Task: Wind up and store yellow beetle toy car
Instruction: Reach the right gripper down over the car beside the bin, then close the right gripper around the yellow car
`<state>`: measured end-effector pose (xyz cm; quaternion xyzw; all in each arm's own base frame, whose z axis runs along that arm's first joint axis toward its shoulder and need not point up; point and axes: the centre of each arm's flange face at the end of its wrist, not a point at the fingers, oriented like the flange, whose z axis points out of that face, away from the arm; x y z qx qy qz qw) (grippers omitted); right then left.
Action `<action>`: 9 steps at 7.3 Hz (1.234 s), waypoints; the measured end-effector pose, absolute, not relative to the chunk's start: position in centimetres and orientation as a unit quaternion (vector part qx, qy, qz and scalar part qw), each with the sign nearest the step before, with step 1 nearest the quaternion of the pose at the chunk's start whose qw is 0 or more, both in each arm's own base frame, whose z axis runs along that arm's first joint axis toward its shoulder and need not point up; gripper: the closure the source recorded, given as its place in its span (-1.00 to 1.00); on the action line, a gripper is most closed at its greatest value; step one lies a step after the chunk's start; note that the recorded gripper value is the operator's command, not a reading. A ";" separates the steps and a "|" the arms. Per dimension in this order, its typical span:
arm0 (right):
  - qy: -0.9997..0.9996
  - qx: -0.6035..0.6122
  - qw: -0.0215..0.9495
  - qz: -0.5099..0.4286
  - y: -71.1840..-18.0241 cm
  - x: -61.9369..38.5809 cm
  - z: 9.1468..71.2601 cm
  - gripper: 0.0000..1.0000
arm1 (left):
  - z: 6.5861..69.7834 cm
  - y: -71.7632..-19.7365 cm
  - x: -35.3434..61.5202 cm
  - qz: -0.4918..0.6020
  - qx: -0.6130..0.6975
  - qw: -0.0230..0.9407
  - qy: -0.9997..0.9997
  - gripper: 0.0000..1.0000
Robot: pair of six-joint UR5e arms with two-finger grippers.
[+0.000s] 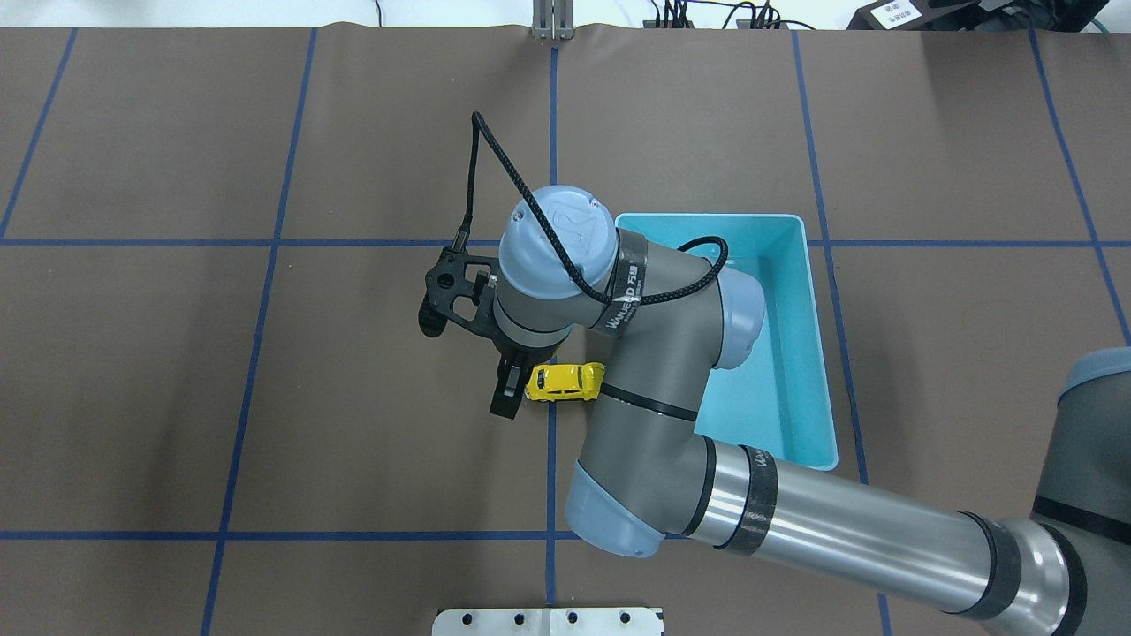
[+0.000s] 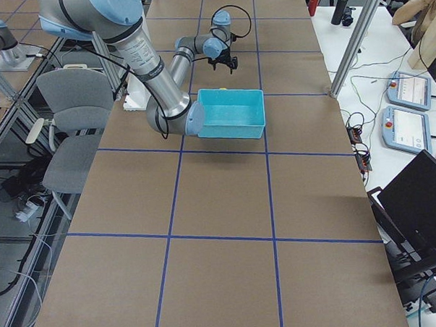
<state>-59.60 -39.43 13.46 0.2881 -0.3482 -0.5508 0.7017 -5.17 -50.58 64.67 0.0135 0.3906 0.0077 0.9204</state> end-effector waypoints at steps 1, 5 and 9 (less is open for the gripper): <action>-0.338 0.294 0.683 -0.577 -39.2 -60.4 14.9 -0.94 | 65.2 -50.4 -5.1 0.001 0.006 0.921 0.391 -1.00; -0.312 0.292 0.656 -0.623 -38.0 -61.7 18.3 -0.98 | 67.3 -50.4 -5.1 -0.008 -0.013 0.920 0.391 -1.00; -0.259 0.320 0.619 -0.668 -37.1 -62.4 19.7 -0.98 | 67.8 -50.2 -5.1 -0.010 -0.018 0.920 0.391 -1.00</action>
